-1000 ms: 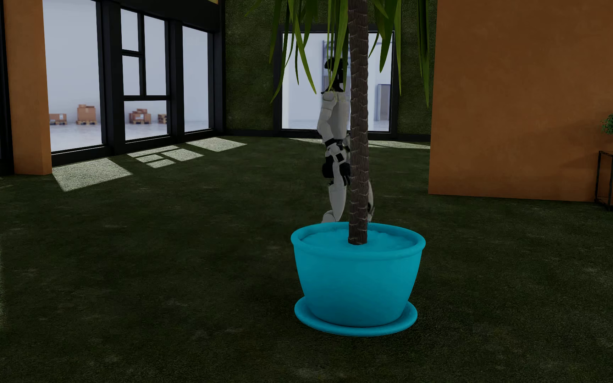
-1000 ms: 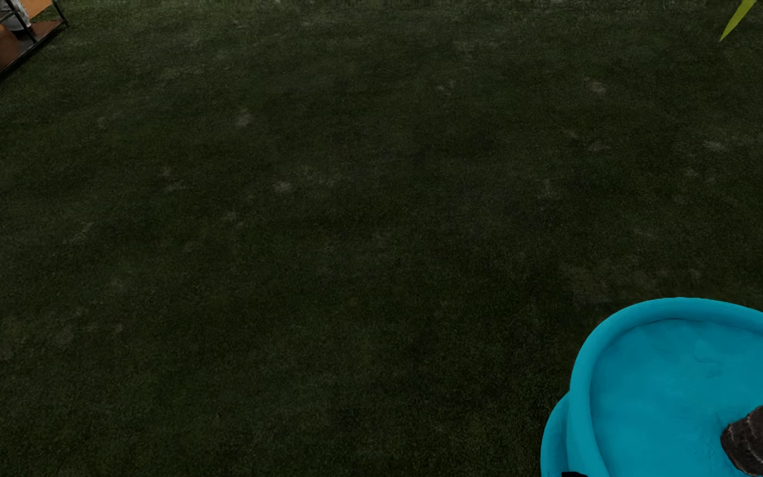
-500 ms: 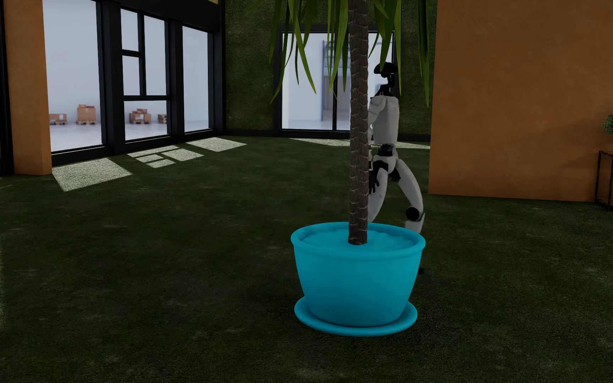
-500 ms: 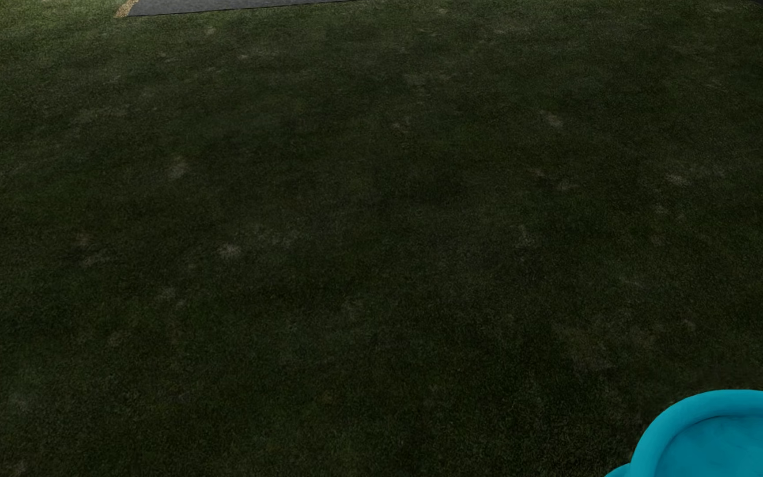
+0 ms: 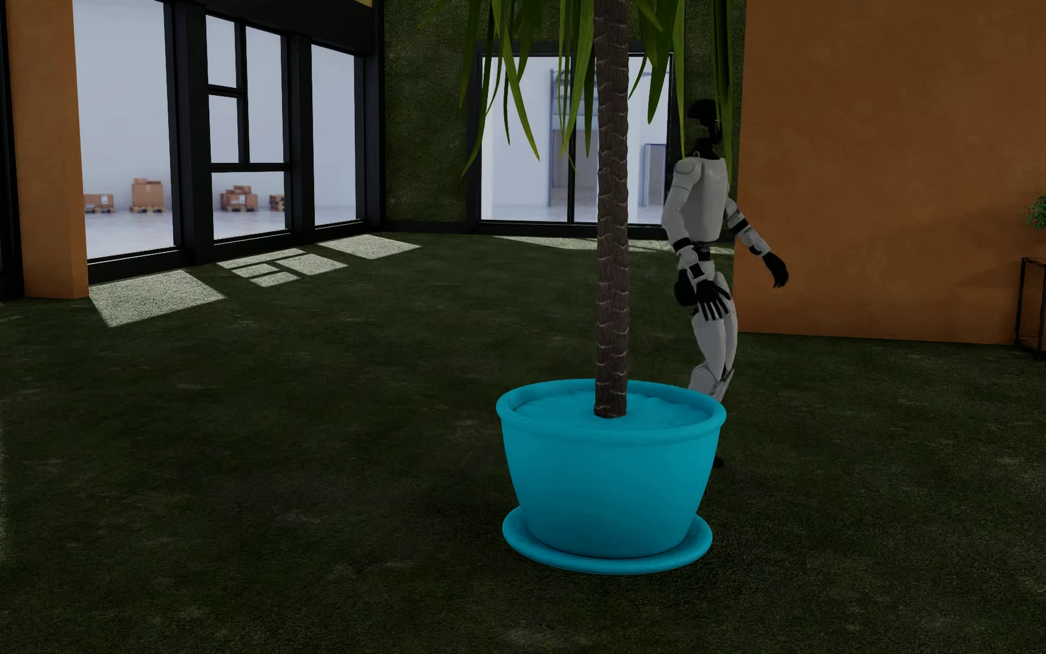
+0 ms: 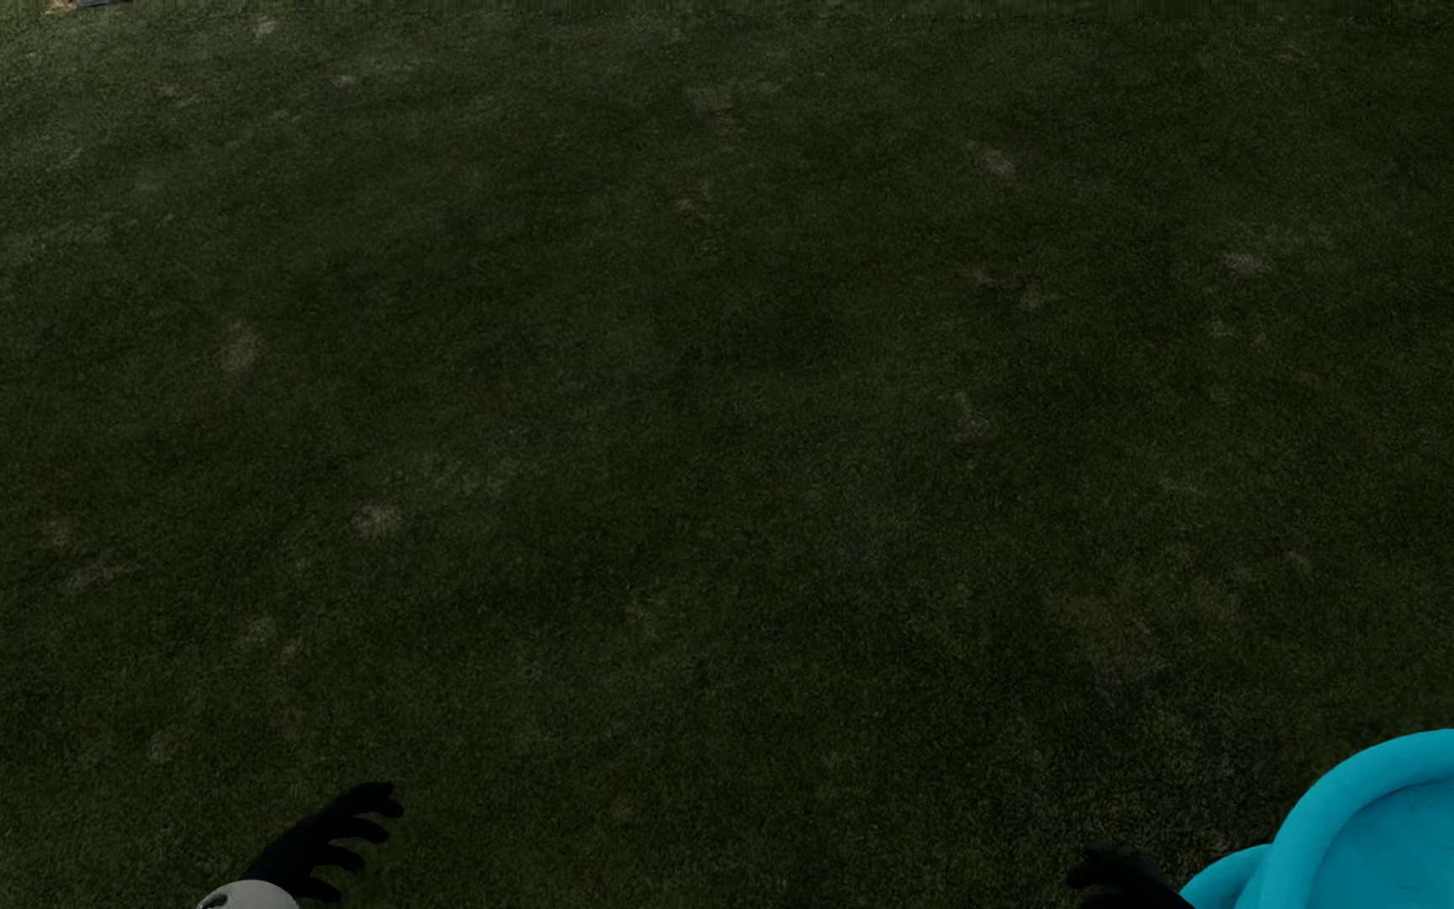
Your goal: Circle the plant
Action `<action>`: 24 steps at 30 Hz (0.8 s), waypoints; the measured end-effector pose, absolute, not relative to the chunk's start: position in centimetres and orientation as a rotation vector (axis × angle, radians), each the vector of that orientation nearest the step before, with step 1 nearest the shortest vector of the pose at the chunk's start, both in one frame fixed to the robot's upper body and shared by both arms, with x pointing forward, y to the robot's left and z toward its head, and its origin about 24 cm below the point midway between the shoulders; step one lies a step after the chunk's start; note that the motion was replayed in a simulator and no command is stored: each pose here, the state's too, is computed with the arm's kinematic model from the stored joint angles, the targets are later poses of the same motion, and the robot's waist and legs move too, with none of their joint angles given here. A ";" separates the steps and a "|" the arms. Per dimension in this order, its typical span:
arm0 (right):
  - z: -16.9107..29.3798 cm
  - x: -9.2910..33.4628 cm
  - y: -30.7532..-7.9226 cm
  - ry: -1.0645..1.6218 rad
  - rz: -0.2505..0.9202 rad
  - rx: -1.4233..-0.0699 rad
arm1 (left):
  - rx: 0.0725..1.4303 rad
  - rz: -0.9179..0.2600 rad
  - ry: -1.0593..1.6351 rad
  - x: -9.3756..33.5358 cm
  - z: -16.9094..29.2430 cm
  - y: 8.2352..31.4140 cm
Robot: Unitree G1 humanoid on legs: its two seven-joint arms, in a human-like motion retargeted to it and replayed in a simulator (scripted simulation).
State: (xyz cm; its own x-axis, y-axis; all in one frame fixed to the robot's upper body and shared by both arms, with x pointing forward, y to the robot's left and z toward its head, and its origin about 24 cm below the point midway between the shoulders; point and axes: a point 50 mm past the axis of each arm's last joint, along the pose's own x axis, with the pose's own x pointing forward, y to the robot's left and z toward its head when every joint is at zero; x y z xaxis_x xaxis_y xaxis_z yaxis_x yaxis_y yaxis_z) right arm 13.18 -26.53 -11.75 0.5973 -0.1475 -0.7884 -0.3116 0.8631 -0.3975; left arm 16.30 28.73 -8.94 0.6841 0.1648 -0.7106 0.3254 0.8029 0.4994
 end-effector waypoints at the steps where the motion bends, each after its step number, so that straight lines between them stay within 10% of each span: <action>1: -12.4 12.0 -26.5 0.981 0.098 -0.530 | 0.648 -0.114 0.823 16.3 -9.0 28.3; 8: -15.9 2.2 -25.8 1.352 0.174 -0.531 | 0.597 -0.156 1.084 9.0 -13.1 27.4; 13: -15.6 4.3 -25.2 1.264 0.166 -0.507 | 0.556 -0.275 1.392 -0.2 -16.0 24.8; 24: -15.6 5.3 -23.8 1.222 0.233 -0.519 | 0.541 -0.322 1.341 0.7 -16.2 23.3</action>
State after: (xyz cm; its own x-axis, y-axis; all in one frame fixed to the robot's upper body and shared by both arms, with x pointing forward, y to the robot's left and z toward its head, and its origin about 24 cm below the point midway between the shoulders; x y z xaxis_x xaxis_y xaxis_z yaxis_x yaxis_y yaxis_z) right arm 5.26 -23.84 -15.62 0.3368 -0.1038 -0.9358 -0.4404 0.8612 -0.2540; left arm 0.67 23.28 -16.18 0.2110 0.0842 -0.9739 0.5174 0.8356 0.1843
